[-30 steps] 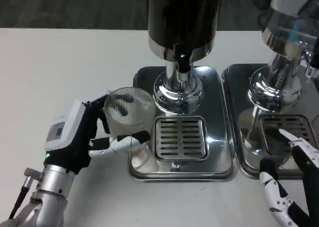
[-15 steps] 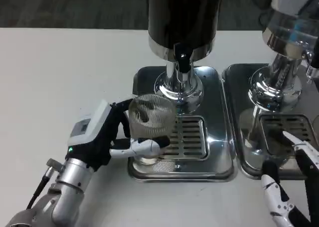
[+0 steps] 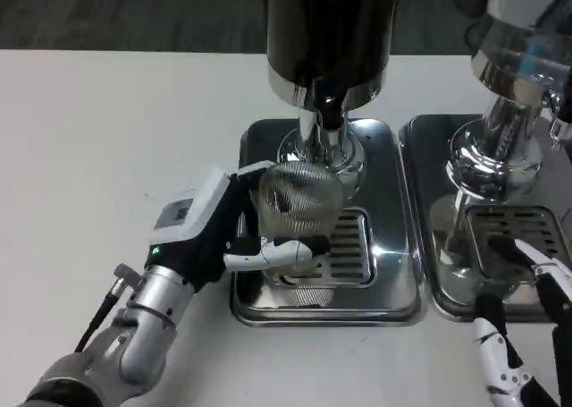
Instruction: Grasp the cup under the faucet to collect the drink, then remove the cup.
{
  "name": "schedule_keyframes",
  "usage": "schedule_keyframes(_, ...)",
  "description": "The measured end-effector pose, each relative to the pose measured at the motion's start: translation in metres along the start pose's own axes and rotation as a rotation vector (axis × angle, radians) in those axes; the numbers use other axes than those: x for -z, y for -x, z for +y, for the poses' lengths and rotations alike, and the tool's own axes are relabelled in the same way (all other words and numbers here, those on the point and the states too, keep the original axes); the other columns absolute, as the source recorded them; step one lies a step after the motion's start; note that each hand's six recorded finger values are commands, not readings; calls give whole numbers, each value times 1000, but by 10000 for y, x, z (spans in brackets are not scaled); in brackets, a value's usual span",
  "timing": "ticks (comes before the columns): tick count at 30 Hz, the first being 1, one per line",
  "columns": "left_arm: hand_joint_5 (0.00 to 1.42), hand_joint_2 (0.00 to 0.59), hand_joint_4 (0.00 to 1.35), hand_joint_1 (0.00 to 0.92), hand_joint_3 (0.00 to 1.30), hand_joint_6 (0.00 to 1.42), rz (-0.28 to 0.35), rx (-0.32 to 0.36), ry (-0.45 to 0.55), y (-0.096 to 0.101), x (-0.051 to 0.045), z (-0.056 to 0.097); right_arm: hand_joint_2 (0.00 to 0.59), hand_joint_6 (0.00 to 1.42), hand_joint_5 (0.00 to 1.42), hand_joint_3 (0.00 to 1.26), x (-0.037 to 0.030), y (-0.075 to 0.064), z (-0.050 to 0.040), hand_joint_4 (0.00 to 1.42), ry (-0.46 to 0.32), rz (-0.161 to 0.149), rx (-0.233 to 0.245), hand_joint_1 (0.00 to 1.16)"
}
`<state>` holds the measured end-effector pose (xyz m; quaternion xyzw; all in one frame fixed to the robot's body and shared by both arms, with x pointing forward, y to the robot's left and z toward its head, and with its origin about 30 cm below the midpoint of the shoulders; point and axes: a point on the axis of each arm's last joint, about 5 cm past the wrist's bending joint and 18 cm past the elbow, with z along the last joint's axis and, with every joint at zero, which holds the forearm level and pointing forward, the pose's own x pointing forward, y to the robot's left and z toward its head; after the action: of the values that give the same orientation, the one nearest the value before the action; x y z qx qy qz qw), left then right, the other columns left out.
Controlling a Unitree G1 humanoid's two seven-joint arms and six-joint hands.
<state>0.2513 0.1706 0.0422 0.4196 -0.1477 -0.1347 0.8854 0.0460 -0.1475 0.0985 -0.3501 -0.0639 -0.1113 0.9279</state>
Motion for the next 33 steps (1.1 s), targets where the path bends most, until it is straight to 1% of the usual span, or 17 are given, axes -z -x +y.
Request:
schedule_keyframes(2,710,146,417,294,339,952,1,15,-10,-27,-9,5,430,128,173,282,0,7,-2,257,0,3,-1,313)
schedule_keyframes(4,641,136,360,267,311,870,1,35,-14,-43,-14,10,430,128,173,282,-1,8,0,257,-1,4,-1,313)
schedule_keyframes(6,481,117,265,234,258,656,4,59,-17,-45,-13,10,430,128,173,282,-4,8,3,257,-3,3,-1,313)
schedule_keyframes(7,433,107,237,218,243,589,4,68,-19,-59,-16,20,430,128,173,282,-7,5,5,257,-5,2,-1,313)
schedule_keyframes(9,375,102,206,196,222,521,3,83,-20,-78,-20,34,430,128,173,282,-11,-2,10,257,-8,-2,-1,313)
schedule_keyframes(12,321,89,169,181,189,457,5,97,-15,-99,-22,57,430,128,176,282,-14,-14,12,257,-15,-6,3,313)
schedule_keyframes(19,155,54,25,131,104,284,7,117,-10,-121,-19,93,430,143,194,292,-19,-40,21,265,-24,-16,7,315)
schedule_keyframes(25,118,51,0,117,91,234,3,122,-14,-121,-17,102,430,156,211,295,-18,-65,39,268,-33,-25,5,316)
schedule_keyframes(29,109,50,0,116,89,227,-8,127,-25,-120,-14,114,430,159,216,295,-16,-75,42,270,-33,-29,2,316)
schedule_keyframes(33,89,37,0,101,76,204,-28,122,-42,-89,-4,114,430,160,219,285,-8,-79,46,262,-33,-30,-4,316)
